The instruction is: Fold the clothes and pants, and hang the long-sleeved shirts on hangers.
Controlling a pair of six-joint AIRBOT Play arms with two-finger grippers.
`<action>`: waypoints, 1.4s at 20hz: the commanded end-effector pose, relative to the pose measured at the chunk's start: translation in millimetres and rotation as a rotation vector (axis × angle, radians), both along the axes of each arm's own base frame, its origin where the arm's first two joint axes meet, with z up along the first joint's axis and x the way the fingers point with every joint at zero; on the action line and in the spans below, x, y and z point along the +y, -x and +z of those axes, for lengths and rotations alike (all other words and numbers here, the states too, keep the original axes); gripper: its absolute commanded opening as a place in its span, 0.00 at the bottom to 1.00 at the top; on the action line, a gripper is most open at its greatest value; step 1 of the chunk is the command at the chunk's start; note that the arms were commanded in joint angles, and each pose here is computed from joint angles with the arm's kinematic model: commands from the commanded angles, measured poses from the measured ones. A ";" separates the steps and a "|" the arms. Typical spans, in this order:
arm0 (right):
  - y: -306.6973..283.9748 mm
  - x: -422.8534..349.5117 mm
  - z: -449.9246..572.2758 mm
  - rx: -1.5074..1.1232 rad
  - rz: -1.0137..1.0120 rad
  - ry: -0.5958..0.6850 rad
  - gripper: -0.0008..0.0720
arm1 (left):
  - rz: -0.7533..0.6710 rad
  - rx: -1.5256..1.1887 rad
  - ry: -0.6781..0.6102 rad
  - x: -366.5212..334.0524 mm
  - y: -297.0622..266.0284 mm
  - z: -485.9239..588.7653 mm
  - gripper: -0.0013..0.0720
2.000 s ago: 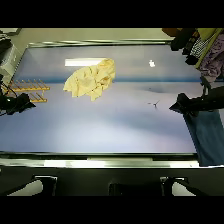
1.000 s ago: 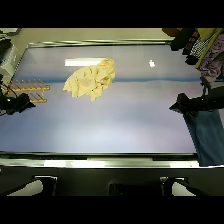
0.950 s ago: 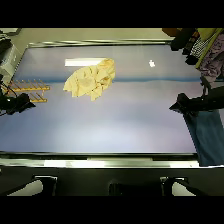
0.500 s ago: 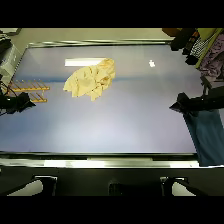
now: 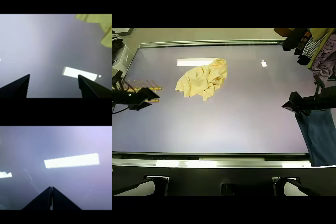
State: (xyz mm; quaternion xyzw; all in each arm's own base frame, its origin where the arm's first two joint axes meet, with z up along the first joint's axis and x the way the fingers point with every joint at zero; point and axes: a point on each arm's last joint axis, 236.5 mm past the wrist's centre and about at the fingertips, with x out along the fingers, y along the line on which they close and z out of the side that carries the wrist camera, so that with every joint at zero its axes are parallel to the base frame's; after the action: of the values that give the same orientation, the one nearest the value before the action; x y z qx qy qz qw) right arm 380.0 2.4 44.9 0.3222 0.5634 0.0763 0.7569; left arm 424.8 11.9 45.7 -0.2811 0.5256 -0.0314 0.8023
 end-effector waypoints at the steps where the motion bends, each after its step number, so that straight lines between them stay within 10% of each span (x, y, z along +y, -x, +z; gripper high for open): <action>1: 0.0 0.3 0.1 0.000 0.000 0.000 0.13 | -0.104 -0.134 -0.017 -62.1 -55.4 23.8 1.00; 7: 0.1 -0.1 -0.3 0.000 0.001 0.002 0.13 | -0.216 -0.307 -0.460 -177.4 -187.5 8.0 1.00; 20: 0.1 0.0 -0.2 0.000 0.000 0.002 0.13 | 0.077 -0.236 -0.275 -163.2 -222.9 -101.2 1.00; 22: 0.1 0.0 -0.2 0.000 0.000 0.002 0.13 | 0.099 -0.212 -0.265 -154.4 -224.2 -114.8 0.83; 27: -0.8 0.0 0.3 -0.003 -0.002 0.001 0.13 | -0.049 -0.183 -0.200 -177.5 -211.7 -115.6 0.04; 28: 0.0 0.7 0.4 0.001 -0.003 -0.003 0.13 | -0.083 -0.157 -0.181 -182.9 -202.7 -109.6 0.04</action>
State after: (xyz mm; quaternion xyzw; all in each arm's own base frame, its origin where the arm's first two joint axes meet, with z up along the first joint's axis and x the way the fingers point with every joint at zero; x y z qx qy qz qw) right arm 380.5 1.8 44.7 0.3216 0.5627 0.0753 0.7578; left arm 641.6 -154.7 -69.0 -0.1865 0.4443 0.0095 0.8762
